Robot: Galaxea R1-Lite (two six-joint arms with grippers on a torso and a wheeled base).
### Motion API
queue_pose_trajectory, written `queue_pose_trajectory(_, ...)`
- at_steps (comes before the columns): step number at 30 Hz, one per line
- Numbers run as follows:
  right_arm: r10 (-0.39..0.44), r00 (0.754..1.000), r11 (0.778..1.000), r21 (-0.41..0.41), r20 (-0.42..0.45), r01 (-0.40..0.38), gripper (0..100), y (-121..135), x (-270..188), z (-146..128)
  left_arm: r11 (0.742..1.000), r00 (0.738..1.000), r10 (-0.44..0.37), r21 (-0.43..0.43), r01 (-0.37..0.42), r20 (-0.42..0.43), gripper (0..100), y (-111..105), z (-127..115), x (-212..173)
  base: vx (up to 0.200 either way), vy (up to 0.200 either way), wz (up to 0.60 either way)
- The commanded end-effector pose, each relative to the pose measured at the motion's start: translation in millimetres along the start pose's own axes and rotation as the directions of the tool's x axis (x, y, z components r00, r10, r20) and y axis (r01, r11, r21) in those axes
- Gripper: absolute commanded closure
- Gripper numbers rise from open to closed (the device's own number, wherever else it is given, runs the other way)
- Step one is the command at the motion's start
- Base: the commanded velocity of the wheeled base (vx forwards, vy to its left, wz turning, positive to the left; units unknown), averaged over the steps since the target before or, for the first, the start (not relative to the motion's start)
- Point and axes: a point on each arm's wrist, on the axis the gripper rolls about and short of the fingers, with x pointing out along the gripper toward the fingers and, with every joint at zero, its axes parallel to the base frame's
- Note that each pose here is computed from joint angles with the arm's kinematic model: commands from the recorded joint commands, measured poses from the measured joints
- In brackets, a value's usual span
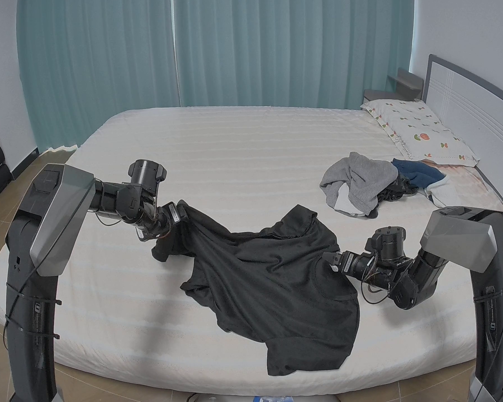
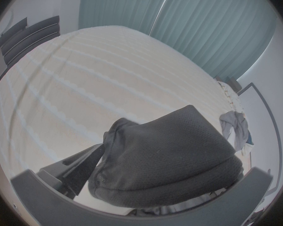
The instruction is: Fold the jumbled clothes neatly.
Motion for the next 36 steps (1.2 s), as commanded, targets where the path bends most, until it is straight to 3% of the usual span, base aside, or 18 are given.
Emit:
queue_pose_trajectory(1, -0.017, 0.998, 1.000, 0.000, -0.057, 0.017, 0, -4, -1, -12, 0.999, 0.997, 0.038, -0.001, -0.038, -0.066, 0, 11, -13, 21, 0.000, 0.000, 0.00)
queue_pose_trajectory(3, -0.031, 0.996, 0.999, 0.001, -0.082, 0.032, 0, -5, -2, -13, 1.000, 0.996, 0.030, -0.003, -0.031, -0.083, 0, 11, -13, 21, 0.000, 0.000, 0.00)
queue_pose_trajectory(4, -0.037, 0.995, 0.999, 0.001, -0.089, 0.037, 100, -6, -2, -13, 1.000, 0.996, 0.020, -0.007, -0.021, -0.083, 0, 10, -12, 21, 0.000, 0.000, 0.00)
queue_pose_trajectory(11, -0.051, 0.999, 0.999, 0.010, -0.017, 0.051, 100, -9, 1, 6, 0.998, 0.999, -0.001, -0.058, -0.001, -0.033, 0, 4, 0, 18, 0.000, 0.000, 0.00)
queue_pose_trajectory(17, -0.180, 0.975, 0.983, 0.057, 0.129, 0.173, 100, -40, 7, 41, 0.991, 0.997, 0.000, -0.131, 0.010, 0.076, 0, 1, 17, 26, 0.000, 0.000, 0.00)
queue_pose_trajectory(20, -0.190, 0.973, 0.981, 0.063, 0.132, 0.183, 100, -44, 7, 43, 0.990, 0.995, 0.008, -0.143, 0.005, 0.096, 0, 1, 18, 30, 0.000, 0.000, 0.00)
queue_pose_trajectory(21, -0.204, 0.970, 0.978, 0.078, 0.135, 0.195, 100, -56, 5, 45, 0.985, 0.988, 0.061, -0.168, -0.037, 0.141, 0, 4, 17, 42, 0.000, 0.000, 0.00)
queue_pose_trajectory(27, -0.155, 0.982, 0.986, 0.079, 0.104, 0.147, 100, -52, 2, 42, 0.985, 0.989, 0.064, -0.165, -0.042, 0.130, 0, 5, 13, 47, 0.000, 0.000, 0.00)
queue_pose_trajectory(28, -0.145, 0.985, 0.987, 0.077, 0.092, 0.138, 0, -50, 1, 40, 0.985, 0.990, 0.066, -0.165, -0.045, 0.122, 0, 4, 12, 47, 0.000, 0.000, 0.00)
queue_pose_trajectory(35, -0.044, 0.999, 0.996, 0.076, 0.000, 0.044, 0, -28, -12, 23, 0.984, 0.996, 0.063, -0.169, -0.053, 0.059, 0, 5, 9, 43, 0.000, 0.000, 0.00)
queue_pose_trajectory(36, -0.013, 0.999, 0.997, 0.073, -0.040, 0.016, 0, -20, -21, 19, 0.982, 0.998, 0.057, -0.182, -0.054, 0.007, 0, 5, 9, 33, 0.000, 0.000, 0.00)
